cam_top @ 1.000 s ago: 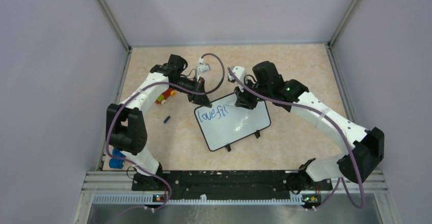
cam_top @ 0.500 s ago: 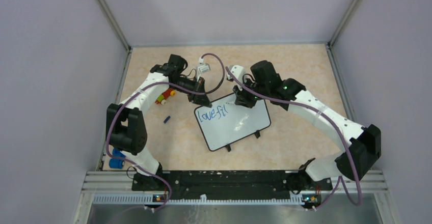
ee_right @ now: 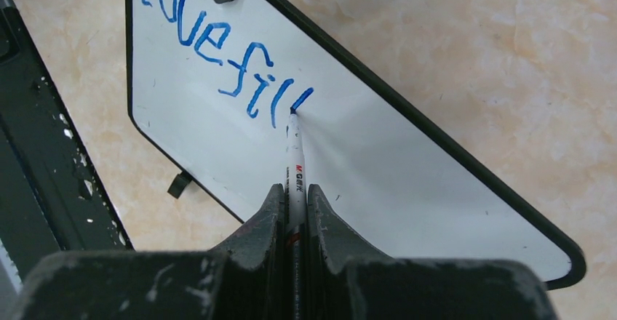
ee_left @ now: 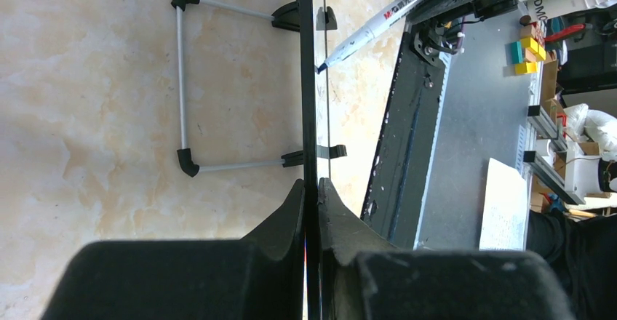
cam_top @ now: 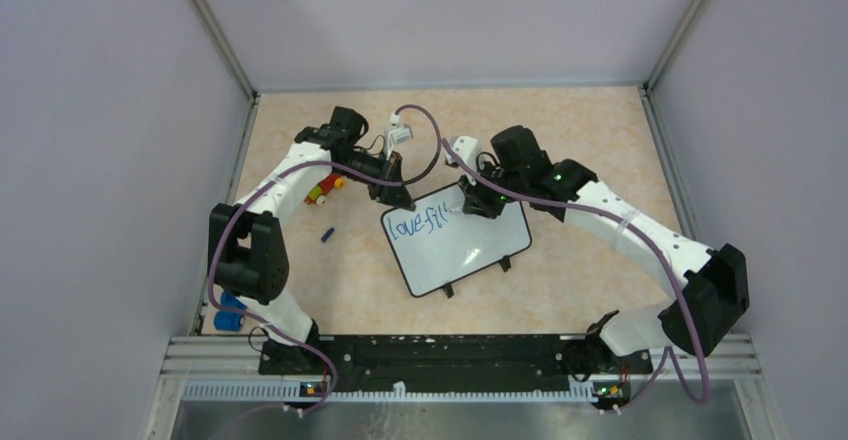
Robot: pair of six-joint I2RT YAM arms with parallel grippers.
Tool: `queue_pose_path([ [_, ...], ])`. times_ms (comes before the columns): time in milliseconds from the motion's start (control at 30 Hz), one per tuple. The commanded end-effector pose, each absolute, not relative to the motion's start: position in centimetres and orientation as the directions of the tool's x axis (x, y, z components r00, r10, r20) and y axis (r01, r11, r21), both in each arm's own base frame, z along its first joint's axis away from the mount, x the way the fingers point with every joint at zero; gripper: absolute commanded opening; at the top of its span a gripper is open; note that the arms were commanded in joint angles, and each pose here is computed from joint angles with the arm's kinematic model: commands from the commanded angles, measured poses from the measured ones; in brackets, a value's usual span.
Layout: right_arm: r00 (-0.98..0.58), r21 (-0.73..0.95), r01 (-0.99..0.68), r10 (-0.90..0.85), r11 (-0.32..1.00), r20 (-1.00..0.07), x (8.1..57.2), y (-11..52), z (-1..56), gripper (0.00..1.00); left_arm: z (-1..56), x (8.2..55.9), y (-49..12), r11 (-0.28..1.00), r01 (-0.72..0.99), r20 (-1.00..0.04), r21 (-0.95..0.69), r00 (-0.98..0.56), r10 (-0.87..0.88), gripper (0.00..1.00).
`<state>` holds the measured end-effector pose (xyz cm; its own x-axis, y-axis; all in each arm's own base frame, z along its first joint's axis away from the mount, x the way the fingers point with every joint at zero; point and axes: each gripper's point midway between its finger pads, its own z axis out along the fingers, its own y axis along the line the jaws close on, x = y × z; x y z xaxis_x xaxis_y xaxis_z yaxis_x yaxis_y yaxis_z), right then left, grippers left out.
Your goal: Write a sentence on the whiteboard
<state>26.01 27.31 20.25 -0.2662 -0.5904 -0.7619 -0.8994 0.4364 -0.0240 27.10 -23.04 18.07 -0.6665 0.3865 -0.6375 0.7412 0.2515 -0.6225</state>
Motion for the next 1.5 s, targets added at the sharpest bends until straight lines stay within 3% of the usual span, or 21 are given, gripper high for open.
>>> queue_pose_path([
  [0, -0.257, -0.041, -0.894, -0.585, 0.446, -0.769, 26.1, 26.8, 19.9, 0.0, 19.3, 26.6, -23.8, 0.197, 0.772, -0.675, -0.604, -0.627, 0.389, 0.0],
  [333, -0.258, -0.052, -0.889, -0.591, 0.455, -0.765, 25.6, 26.0, 19.9, 0.0, 19.3, 26.6, -23.8, 0.2, 0.772, -0.674, -0.603, -0.627, 0.389, 0.0],
  [633, -0.219, -0.051, -0.898, -0.544, 0.438, -0.81, 25.1, 26.4, 23.4, 0.0, 19.4, 26.6, -23.8, 0.196, 0.773, -0.676, -0.604, -0.627, 0.387, 0.0],
  [1467, -0.222, -0.102, -0.859, -0.545, 0.501, -0.808, 28.5, 26.9, 23.1, 0.0, 19.4, 26.7, -23.8, 0.194, 0.772, -0.676, -0.606, -0.627, 0.387, 0.0],
])
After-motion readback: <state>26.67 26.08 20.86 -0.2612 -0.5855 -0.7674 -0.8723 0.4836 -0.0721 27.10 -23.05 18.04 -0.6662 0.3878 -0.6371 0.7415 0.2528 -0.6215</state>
